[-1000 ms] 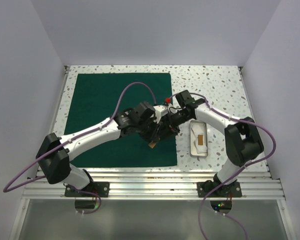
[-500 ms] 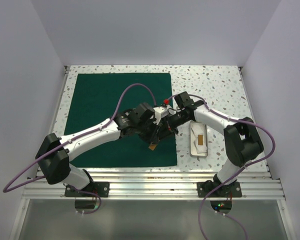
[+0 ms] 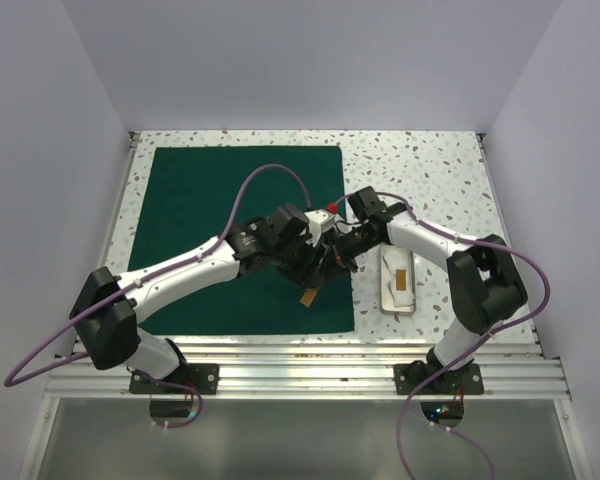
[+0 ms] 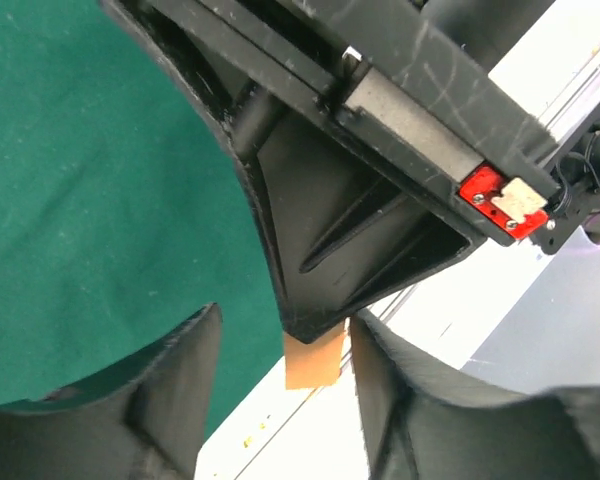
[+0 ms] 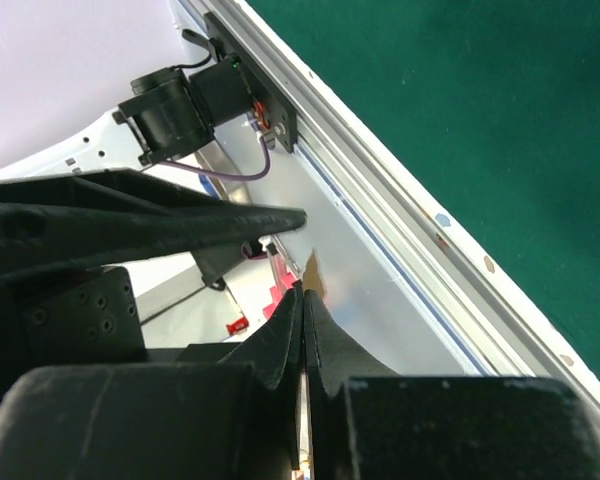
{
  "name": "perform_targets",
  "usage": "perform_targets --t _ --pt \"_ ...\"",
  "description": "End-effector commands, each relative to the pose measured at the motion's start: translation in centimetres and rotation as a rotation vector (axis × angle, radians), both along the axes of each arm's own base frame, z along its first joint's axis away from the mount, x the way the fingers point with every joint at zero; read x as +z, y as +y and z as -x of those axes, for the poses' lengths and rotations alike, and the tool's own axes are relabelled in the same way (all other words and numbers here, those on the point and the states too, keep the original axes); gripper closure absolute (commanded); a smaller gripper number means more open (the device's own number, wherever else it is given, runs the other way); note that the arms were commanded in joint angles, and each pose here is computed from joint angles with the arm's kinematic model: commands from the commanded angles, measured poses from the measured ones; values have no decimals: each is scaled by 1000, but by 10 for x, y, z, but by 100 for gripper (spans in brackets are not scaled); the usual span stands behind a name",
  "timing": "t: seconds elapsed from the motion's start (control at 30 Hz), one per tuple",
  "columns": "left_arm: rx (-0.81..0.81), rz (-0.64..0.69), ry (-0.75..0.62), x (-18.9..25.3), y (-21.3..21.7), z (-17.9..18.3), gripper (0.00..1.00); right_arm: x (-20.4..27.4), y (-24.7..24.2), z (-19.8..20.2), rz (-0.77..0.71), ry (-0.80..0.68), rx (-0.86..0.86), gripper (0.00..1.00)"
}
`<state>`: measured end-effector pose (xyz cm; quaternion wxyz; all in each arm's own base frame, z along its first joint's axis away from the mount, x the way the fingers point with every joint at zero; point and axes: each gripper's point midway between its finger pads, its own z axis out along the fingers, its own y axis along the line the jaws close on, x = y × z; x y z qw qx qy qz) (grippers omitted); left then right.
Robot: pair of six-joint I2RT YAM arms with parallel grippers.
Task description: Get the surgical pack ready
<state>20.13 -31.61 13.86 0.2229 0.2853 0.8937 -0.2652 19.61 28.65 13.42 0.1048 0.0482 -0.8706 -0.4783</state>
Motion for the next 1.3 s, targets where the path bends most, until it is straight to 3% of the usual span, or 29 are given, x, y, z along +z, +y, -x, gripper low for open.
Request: perform_targets --t 0.0,0.23,0.33,0.5,0.63,0.9,1.03,1.27 --pt "56 45 -102 24 4 -20 39 5 -5 10 22 -1 17 100" --pt "315 57 -109 31 72 -57 24 -6 -35 -18 108 -15 -107 100" --pt "380 18 -82 21 92 -60 23 -10 -62 -36 171 -37 -180 100" --pt "441 -30 -15 1 105 -60 23 -30 -159 -78 398 -31 -455 100" --pt "508 0 39 -6 114 -67 25 -40 -224 -93 467 7 -674 100" --pt "520 -27 81 -17 124 -87 27 -54 -262 -103 611 -3 -694 100" --pt "526 -38 94 -23 127 -90 27 -57 -247 -104 518 34 -687 100" --pt "628 -85 136 -35 154 -102 26 -75 -238 -93 484 89 -654 98"
